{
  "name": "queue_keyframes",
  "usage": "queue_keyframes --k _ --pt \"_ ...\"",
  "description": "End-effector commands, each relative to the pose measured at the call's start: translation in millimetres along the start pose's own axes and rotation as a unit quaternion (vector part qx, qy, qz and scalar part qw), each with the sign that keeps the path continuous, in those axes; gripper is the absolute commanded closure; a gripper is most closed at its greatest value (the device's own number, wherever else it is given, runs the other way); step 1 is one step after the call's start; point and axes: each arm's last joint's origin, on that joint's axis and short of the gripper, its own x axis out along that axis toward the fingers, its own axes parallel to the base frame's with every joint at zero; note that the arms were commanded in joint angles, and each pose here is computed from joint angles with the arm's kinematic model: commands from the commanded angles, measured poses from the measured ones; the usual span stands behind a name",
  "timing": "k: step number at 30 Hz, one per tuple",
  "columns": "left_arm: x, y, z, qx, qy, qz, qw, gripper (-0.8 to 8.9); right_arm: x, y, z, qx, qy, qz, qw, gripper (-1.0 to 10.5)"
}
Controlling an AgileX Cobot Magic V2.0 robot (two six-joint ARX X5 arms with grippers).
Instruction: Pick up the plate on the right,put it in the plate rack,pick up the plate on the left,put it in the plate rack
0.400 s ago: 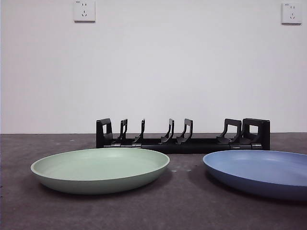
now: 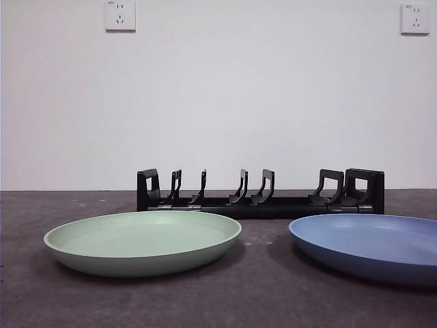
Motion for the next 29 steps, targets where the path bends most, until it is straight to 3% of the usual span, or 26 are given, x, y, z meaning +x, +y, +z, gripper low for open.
queue_keyframes --k 1,9,13,18,22,29 --pt "-0.3 -1.3 1.6 -0.02 -0.003 -0.02 1.0 8.2 -1.8 0.5 5.8 0.051 -0.01 0.003 0.999 9.6" --pt "-11.1 -8.6 32.2 -0.033 -0.015 -0.039 0.999 8.2 -18.8 4.9 55.0 0.066 -0.062 0.024 0.996 9.6" --pt "-18.4 -14.9 57.8 -0.03 -0.023 -0.063 0.997 8.2 -24.5 8.0 82.1 0.069 -0.053 0.042 0.995 9.6" --pt "-26.0 -23.0 95.1 -0.027 -0.015 -0.092 0.995 8.2 -28.4 13.6 120.9 0.062 0.001 0.077 0.995 9.6" --pt "-30.1 -29.0 120.8 -0.02 0.012 -0.119 0.993 8.2 -30.8 17.7 151.6 0.022 0.056 0.102 0.993 9.6" --pt "-34.7 -39.6 162.5 0.001 0.064 -0.187 0.98 8.2 -34.2 23.9 193.0 -0.026 0.148 0.153 0.977 9.6"
